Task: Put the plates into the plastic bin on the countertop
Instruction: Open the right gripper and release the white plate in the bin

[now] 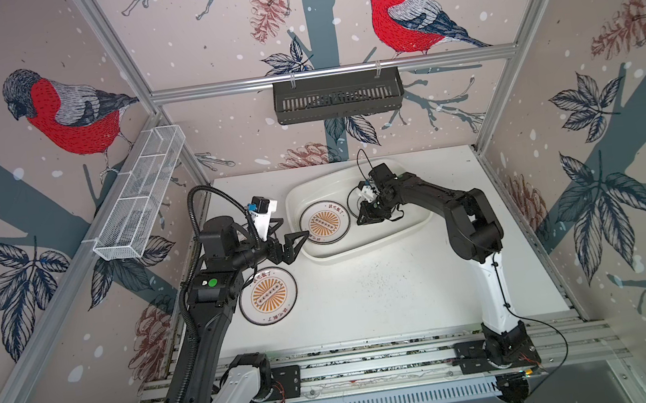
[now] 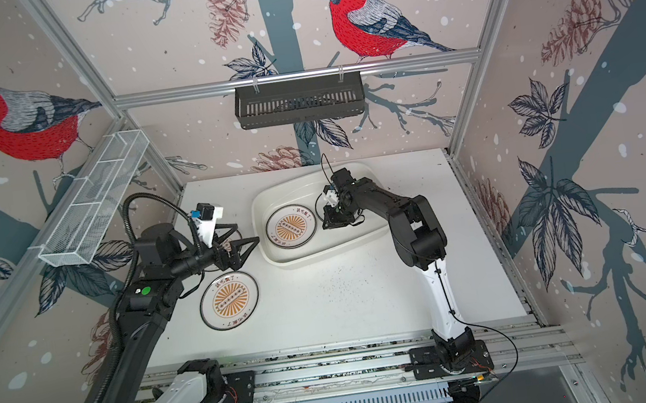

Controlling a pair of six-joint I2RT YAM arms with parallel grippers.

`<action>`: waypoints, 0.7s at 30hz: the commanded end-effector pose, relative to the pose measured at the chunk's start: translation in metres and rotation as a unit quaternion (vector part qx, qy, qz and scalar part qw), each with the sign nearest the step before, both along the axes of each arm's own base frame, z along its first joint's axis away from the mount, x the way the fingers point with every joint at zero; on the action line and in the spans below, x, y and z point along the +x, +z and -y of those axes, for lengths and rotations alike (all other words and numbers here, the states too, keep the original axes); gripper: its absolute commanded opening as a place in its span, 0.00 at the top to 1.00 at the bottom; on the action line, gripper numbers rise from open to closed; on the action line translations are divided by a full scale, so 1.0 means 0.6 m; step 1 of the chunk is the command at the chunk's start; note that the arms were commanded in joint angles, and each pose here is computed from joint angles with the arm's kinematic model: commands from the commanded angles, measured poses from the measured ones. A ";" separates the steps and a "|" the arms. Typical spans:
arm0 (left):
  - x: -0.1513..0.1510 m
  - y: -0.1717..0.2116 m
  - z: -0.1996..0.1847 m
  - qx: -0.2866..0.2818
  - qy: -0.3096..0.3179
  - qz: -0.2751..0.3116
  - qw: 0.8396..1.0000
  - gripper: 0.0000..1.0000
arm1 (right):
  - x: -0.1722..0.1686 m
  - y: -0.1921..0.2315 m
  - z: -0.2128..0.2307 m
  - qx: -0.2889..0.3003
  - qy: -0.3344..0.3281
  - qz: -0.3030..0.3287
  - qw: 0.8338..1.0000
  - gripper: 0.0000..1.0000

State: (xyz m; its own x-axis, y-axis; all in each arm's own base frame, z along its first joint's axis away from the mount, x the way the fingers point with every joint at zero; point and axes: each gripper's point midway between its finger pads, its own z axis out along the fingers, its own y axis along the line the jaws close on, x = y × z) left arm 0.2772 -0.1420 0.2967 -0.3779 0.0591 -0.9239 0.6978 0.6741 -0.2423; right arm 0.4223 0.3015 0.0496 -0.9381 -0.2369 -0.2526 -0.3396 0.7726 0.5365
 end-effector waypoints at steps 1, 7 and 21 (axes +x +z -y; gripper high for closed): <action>0.002 0.012 0.002 0.001 -0.006 0.023 1.000 0.02 | 0.002 -0.007 0.006 -0.011 0.001 0.000 1.000 0.75; 0.002 0.012 0.001 0.000 -0.006 0.022 1.000 0.02 | 0.026 -0.016 0.032 -0.047 -0.024 0.016 0.998 0.74; 0.012 0.021 -0.010 0.012 0.020 0.026 0.999 0.02 | 0.032 0.071 0.037 -0.023 -0.037 0.066 0.997 0.73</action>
